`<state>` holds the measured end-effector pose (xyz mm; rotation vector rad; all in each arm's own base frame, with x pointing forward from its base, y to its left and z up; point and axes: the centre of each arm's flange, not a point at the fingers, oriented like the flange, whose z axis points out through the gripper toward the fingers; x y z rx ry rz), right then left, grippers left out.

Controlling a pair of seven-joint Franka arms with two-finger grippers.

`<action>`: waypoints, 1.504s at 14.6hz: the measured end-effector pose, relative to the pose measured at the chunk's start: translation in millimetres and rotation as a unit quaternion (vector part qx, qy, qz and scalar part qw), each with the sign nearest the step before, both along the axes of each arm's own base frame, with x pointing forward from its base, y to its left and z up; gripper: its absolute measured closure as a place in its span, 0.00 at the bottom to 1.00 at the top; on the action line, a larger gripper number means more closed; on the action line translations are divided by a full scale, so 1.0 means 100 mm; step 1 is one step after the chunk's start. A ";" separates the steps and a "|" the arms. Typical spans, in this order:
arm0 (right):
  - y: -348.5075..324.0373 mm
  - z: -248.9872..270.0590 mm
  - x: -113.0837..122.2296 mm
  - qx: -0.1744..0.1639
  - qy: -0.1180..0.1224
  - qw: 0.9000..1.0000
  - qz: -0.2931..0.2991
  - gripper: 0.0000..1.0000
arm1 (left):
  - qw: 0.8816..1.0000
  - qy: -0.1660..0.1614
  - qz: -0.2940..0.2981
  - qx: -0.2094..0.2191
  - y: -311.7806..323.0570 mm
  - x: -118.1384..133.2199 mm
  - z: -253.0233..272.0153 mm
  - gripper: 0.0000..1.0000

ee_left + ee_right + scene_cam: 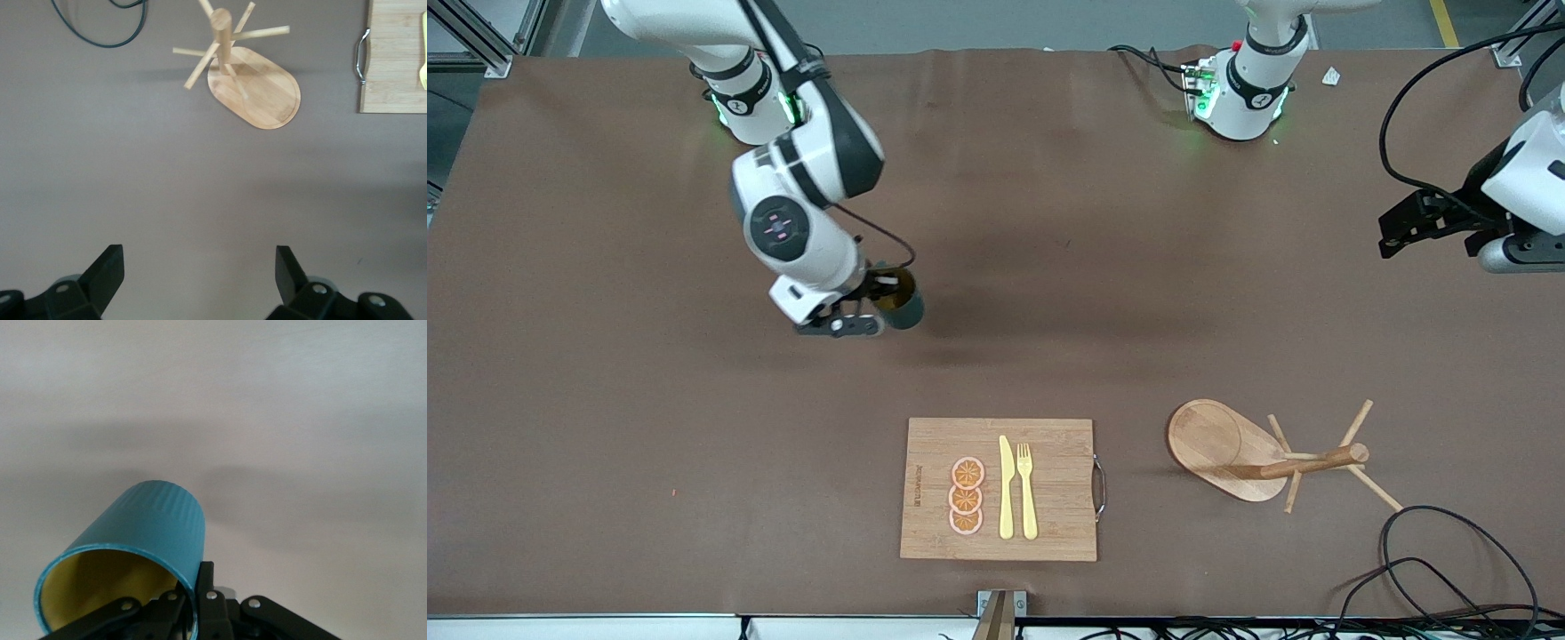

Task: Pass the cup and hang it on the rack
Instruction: 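Lift the mug and carry it toward the table middle, then set the mug down with the right gripper while the left gripper approaches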

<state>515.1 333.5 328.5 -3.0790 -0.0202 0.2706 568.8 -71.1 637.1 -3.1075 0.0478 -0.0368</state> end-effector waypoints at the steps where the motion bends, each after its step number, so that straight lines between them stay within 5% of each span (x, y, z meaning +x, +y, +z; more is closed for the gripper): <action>1: 0.16 -0.05 -0.08 0.001 -0.003 1.000 0.013 0.95 | 1.000 0.000 -0.004 0.000 -0.05 0.00 0.00 0.00; 7: 1.05 -0.35 -0.23 0.009 -0.017 0.993 0.114 0.95 | 1.000 0.005 -0.011 0.000 -0.12 0.03 -0.07 0.00; 14: 1.44 -0.85 -0.35 -0.006 -0.003 0.989 0.145 0.95 | 1.000 0.005 -0.010 0.000 -0.11 0.04 -0.07 0.00; 16: 1.44 -0.83 -0.31 -0.005 -0.006 0.990 0.143 0.83 | 1.000 0.004 -0.009 0.000 -0.10 0.04 -0.06 0.00; 22: 1.35 -0.38 -0.06 0.000 -0.012 0.991 0.130 0.23 | 1.000 0.000 -0.009 -0.001 -0.12 0.04 -0.03 0.00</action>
